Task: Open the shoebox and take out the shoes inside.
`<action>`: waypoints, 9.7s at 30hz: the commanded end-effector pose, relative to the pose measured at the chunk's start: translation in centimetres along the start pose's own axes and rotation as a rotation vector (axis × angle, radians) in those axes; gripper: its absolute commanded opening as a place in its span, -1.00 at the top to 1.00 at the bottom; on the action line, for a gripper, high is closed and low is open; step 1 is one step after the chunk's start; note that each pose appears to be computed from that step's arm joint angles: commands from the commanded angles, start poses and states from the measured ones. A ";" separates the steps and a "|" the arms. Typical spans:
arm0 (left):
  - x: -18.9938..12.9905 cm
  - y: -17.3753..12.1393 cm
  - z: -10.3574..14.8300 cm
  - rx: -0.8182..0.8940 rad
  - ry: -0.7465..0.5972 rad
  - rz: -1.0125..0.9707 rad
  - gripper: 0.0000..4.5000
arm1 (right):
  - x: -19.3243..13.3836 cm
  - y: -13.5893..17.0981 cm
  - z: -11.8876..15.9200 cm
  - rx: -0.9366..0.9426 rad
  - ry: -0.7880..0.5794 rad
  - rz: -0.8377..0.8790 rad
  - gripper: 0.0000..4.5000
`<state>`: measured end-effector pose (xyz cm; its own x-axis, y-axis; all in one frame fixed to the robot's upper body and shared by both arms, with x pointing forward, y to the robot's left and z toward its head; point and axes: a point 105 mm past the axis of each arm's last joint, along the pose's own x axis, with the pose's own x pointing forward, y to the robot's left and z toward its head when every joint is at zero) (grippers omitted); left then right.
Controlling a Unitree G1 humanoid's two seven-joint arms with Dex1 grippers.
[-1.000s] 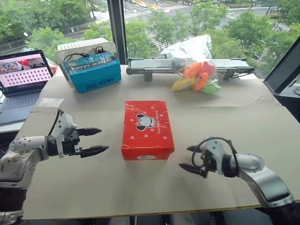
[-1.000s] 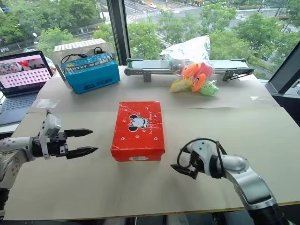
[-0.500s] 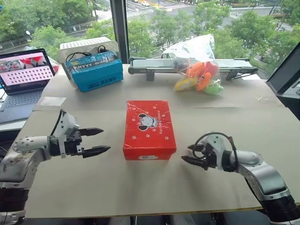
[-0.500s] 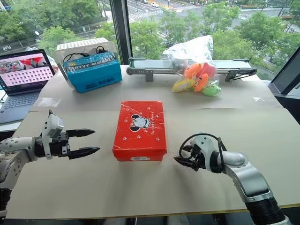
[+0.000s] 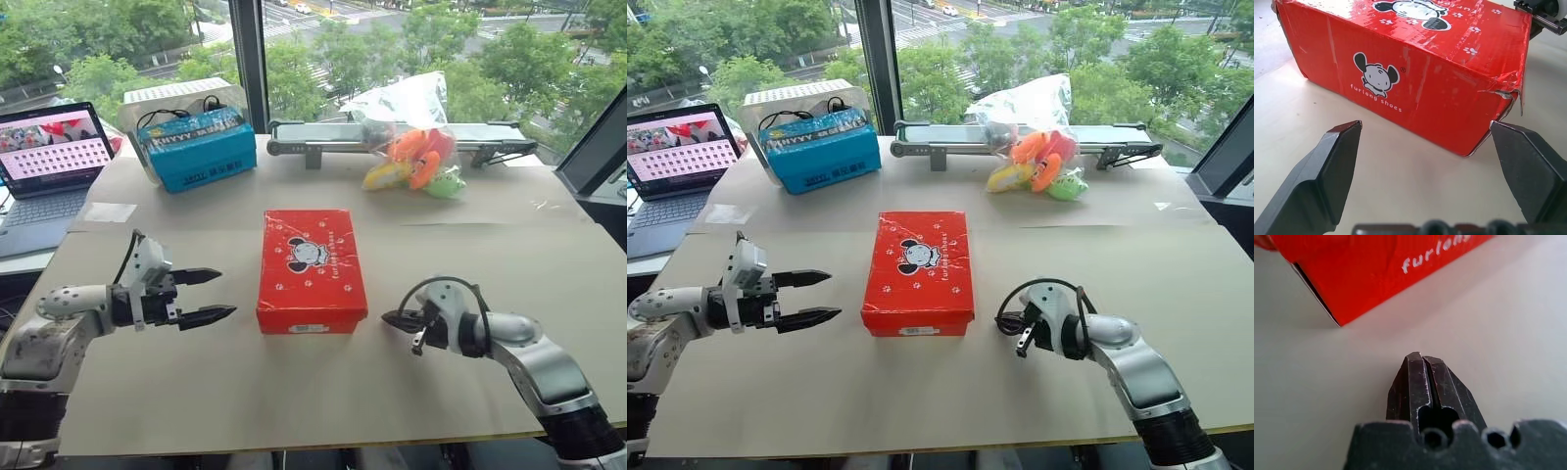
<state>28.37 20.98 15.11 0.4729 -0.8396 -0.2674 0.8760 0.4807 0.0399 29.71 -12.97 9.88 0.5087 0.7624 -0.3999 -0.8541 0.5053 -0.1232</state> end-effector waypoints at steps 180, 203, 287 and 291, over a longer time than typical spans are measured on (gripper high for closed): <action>-1.6 0.4 4.7 0.045 -0.045 -0.033 -1.00 | 9.0 3.4 20.5 -1.557 0.129 0.550 -0.99; -2.2 -0.1 4.8 0.044 -0.041 -0.014 -1.00 | 13.6 6.2 16.4 -1.572 0.135 0.634 -0.99; 0.0 0.7 5.3 0.054 -0.072 -0.069 -1.00 | 1.2 -3.6 20.6 -0.856 -0.161 -0.098 0.50; 0.0 0.9 5.3 0.056 -0.073 -0.072 -1.00 | -1.5 -6.0 16.4 -0.880 -0.049 -0.199 0.50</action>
<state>29.58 20.24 19.25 0.4191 -0.8836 -0.2087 0.9057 0.4231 0.0270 36.79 -9.87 24.53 0.6184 0.7158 -0.3242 -0.6064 0.1722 -0.7763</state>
